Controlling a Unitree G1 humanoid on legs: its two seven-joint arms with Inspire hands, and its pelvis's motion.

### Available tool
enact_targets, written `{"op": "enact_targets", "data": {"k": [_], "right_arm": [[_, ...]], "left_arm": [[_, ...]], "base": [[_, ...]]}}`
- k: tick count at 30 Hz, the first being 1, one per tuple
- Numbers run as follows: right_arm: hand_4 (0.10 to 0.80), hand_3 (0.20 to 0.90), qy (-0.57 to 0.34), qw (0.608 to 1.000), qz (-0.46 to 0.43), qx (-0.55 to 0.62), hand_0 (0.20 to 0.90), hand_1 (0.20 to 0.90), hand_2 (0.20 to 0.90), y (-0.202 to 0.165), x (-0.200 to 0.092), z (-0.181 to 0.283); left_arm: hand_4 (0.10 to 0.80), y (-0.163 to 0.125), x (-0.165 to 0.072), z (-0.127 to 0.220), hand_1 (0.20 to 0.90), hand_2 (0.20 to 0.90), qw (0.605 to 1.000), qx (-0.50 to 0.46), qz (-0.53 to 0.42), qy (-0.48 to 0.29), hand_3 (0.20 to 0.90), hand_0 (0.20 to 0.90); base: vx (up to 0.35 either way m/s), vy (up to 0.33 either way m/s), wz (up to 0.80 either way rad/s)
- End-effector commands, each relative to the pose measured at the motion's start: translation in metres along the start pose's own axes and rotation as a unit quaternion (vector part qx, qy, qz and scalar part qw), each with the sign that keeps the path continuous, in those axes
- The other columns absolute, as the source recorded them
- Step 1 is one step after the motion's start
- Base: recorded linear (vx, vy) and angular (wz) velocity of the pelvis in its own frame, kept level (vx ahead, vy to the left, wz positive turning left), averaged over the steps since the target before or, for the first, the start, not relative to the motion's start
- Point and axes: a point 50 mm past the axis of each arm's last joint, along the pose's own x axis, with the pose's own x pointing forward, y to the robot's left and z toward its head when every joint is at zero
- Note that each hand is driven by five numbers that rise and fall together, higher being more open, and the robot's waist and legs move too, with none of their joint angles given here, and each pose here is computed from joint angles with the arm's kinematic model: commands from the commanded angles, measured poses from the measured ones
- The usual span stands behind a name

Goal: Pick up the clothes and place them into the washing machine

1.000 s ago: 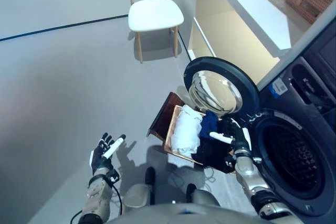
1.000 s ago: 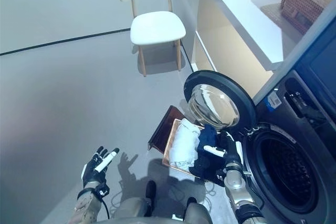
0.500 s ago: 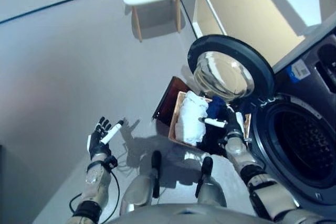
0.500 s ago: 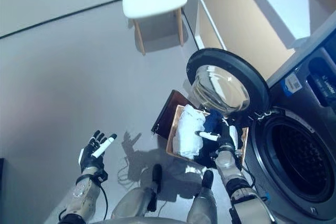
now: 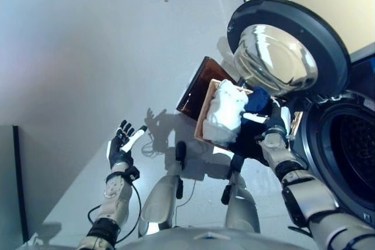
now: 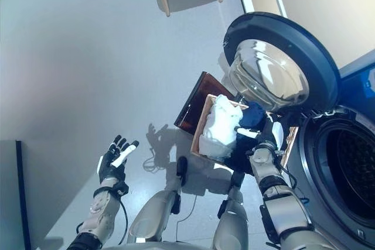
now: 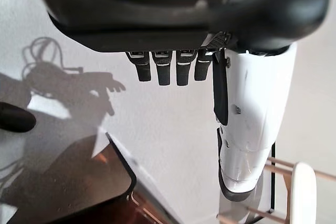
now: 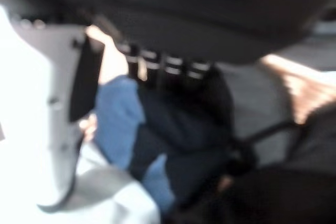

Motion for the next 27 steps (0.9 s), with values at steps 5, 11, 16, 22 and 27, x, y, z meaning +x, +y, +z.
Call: {"op": "enact_targets", "data": {"k": [5, 11, 16, 22, 27], "right_arm": [[0.8, 0.9, -0.058, 0.994, -0.089, -0.036, 0.9, 0.9, 0.9, -0.034, 0.026, 0.059], [0.8, 0.9, -0.058, 0.991, -0.102, -0.068, 0.9, 0.9, 0.9, -0.038, 0.03, 0.071], [0.8, 0.9, -0.079, 0.992, -0.053, -0.083, 0.9, 0.9, 0.9, -0.025, 0.029, 0.081], [0.8, 0.9, -0.054, 0.996, -0.022, -0.06, 0.9, 0.9, 0.9, -0.025, 0.031, 0.081], [0.8, 0.9, -0.032, 0.996, 0.004, -0.085, 0.9, 0.9, 0.9, -0.025, 0.032, 0.071]], "left_arm": [[0.8, -0.017, 0.006, 0.038, 0.9, 0.9, 0.995, -0.002, -0.044, -0.094, 0.9, 0.9], [0.8, -0.017, 0.006, 0.039, 0.9, 0.9, 0.995, -0.008, -0.035, -0.093, 0.9, 0.9], [0.8, -0.019, 0.008, 0.046, 0.9, 0.9, 0.994, -0.025, -0.032, -0.105, 0.9, 0.9], [0.8, -0.024, 0.01, 0.051, 0.9, 0.9, 0.992, -0.031, -0.051, -0.112, 0.9, 0.9], [0.8, -0.028, 0.011, 0.052, 0.9, 0.9, 0.991, -0.027, -0.069, -0.111, 0.9, 0.9]], "base": [[0.015, 0.05, -0.09], [0.025, 0.036, -0.15], [-0.002, -0.002, -0.03], [-0.005, -0.004, 0.05], [-0.001, -0.001, 0.01]]}}
